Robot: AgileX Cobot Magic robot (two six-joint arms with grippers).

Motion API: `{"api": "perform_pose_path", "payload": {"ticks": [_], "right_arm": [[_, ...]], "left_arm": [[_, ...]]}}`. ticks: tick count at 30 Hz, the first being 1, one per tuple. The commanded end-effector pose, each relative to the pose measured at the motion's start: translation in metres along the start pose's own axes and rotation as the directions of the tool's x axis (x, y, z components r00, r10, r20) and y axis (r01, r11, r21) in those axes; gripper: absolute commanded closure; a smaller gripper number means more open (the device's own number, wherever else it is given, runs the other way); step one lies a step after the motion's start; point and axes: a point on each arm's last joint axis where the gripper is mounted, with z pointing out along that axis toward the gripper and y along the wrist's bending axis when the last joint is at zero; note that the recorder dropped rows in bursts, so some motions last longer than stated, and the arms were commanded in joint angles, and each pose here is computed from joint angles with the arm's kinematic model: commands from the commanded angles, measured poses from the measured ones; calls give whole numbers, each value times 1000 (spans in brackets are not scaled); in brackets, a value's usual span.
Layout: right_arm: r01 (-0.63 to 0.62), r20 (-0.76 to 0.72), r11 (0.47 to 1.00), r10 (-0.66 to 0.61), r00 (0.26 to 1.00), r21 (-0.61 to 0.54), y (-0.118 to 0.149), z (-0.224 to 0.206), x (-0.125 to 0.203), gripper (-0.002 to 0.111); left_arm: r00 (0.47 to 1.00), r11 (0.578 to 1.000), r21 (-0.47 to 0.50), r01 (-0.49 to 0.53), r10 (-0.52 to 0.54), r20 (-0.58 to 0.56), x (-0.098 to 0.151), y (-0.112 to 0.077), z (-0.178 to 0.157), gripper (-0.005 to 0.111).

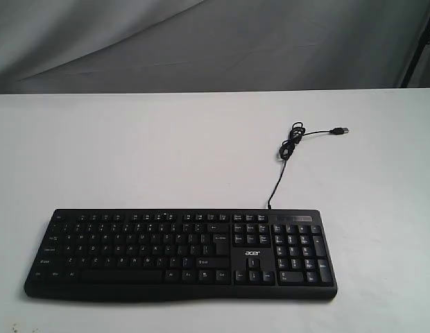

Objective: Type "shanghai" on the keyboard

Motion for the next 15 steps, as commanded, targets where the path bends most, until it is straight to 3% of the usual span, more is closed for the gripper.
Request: {"api": "perform_pose_path", "payload": {"ticks": [1, 15], "right_arm": [[5, 3, 1000, -5, 1000, 10, 0, 0, 1, 108], [-57, -25, 998, 56, 998, -7, 1, 0, 3, 108]], "left_arm": [[1000, 1000, 4, 1, -1, 4, 1, 0, 0, 107], [1000, 1000, 4, 1, -1, 4, 1, 0, 0, 107]]}}
